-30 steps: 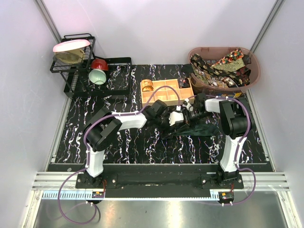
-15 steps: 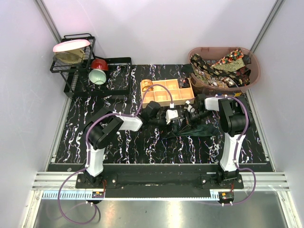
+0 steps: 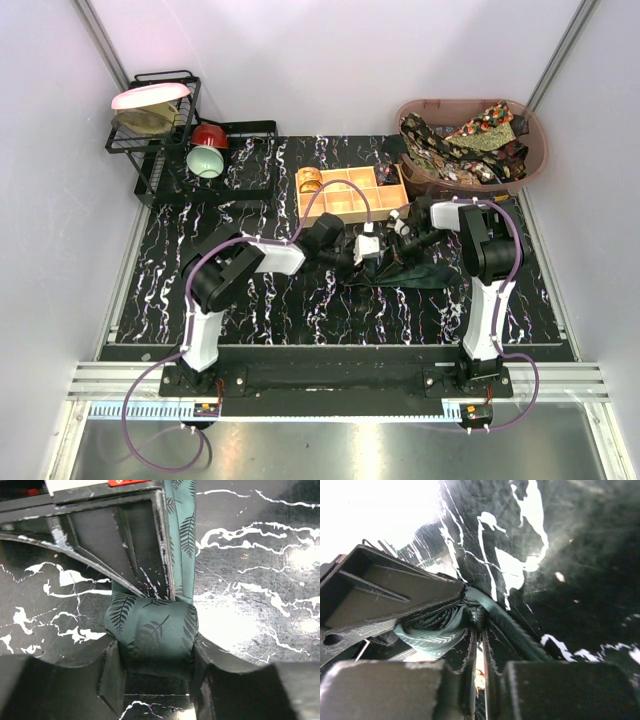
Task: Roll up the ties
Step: Roll the tie at the center of the board.
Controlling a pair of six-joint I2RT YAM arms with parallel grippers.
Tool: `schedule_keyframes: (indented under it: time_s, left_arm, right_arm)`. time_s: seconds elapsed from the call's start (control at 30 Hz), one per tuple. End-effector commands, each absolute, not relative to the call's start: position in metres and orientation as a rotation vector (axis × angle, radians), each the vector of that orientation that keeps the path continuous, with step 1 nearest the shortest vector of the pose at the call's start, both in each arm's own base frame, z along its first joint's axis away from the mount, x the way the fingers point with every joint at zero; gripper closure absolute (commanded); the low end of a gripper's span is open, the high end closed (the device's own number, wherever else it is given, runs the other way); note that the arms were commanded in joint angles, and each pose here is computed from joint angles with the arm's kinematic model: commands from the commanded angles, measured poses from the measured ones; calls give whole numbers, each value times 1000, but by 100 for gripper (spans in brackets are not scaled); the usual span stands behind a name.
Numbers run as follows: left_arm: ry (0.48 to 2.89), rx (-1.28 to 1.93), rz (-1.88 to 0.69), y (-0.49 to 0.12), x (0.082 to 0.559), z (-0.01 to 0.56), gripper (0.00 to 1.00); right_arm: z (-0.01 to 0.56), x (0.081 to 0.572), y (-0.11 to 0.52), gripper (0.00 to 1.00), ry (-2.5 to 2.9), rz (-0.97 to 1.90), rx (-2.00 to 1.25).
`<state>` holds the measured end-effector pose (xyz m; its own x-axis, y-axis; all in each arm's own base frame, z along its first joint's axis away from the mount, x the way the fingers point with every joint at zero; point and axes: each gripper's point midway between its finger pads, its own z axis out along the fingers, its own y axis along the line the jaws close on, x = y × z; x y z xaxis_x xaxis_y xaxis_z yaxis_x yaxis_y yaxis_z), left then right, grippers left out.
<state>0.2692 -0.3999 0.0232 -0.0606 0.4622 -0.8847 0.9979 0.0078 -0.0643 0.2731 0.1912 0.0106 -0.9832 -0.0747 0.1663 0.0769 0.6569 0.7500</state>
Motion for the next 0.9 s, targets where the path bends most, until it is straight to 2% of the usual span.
schedule_keyframes:
  time_s: [0.0,0.03,0.1,0.17,0.23,0.37,0.47,0.8,0.87]
  left_arm:
    - [1656,1610,-851,-384,274,18,62]
    - [1690,1624,-837,-378,271,17,63]
    - [1736,1644,-793,-370,270,12,66]
    - [1776,1661,-781,-364,266,9,68]
    - [1795,1686,-753,-362,262,6,68]
    - [1822,1726,-721,-365,259,3,66]
    - [1845,1730,-723,-369,259,3,65]
    - [1894,1737,-706,-373,260,1,63]
    - [1900,1741,-712,-373,258,0,63]
  right_arm:
    - [2,277,176,82,-2766,-1137,37]
    - [9,278,175,76,-2763,-1169,31]
    - [26,284,172,72,-2771,-1260,29]
    - [40,285,172,64,-2762,-1340,30]
    - [43,283,171,61,-2763,-1373,52]
    - [56,281,183,49,-2697,-1523,38]
    - [59,284,190,47,-2671,-1585,21]
    - [58,274,207,58,-2635,-1600,80]
    - [56,275,207,75,-2633,-1597,79]
